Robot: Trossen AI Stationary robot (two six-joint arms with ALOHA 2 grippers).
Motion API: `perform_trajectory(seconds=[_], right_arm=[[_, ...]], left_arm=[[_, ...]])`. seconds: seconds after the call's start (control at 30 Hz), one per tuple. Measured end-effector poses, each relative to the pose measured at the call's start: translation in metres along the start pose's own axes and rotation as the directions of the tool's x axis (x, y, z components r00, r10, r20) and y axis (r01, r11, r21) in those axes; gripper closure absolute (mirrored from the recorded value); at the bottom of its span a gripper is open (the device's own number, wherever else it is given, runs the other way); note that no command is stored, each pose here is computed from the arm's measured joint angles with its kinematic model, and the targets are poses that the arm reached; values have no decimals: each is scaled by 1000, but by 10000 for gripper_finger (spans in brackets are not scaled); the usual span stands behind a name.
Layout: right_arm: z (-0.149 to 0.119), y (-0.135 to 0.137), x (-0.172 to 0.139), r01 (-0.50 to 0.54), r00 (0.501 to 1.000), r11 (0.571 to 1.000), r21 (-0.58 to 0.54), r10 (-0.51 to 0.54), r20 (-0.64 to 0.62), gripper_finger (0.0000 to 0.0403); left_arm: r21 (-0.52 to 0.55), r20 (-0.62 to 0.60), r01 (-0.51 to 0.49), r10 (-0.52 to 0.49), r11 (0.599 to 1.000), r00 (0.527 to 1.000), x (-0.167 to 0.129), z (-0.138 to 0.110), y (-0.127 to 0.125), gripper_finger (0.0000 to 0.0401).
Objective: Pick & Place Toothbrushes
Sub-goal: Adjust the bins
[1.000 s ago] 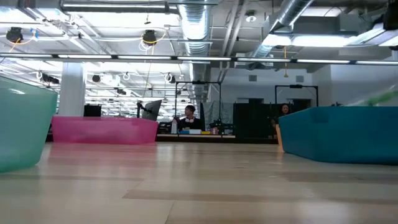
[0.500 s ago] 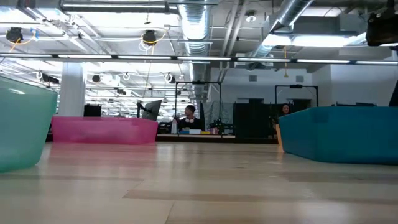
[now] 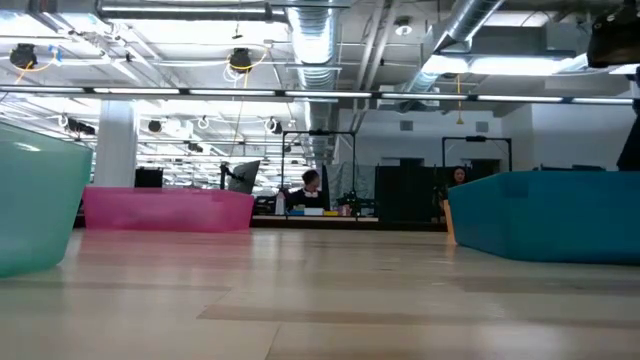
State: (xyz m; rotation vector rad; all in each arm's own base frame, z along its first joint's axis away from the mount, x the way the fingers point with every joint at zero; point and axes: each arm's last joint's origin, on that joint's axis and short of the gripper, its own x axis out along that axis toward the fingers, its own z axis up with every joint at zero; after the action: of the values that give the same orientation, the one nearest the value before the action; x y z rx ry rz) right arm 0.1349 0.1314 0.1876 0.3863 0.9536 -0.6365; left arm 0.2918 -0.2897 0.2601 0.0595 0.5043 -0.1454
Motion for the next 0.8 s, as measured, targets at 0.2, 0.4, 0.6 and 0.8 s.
perform_trajectory(seconds=[0.2,0.4,0.6,0.8], right_arm=[[12,7,-11,-13,998,997,-70,18,68,179],[36,25,-32,-79,985,988,-133,99,145,200],[59,45,-43,-163,944,961,-222,218,250,244],[87,56,-14,-155,952,969,-195,199,234,380]], left_arm=[[-2,2,-2,2,1000,1000,1,0,1,345],[-1,5,-1,1,1000,1000,1,1,1,344],[-3,7,-5,5,1000,1000,1,1,1,344],[-4,8,-4,4,1000,1000,0,1,1,346]])
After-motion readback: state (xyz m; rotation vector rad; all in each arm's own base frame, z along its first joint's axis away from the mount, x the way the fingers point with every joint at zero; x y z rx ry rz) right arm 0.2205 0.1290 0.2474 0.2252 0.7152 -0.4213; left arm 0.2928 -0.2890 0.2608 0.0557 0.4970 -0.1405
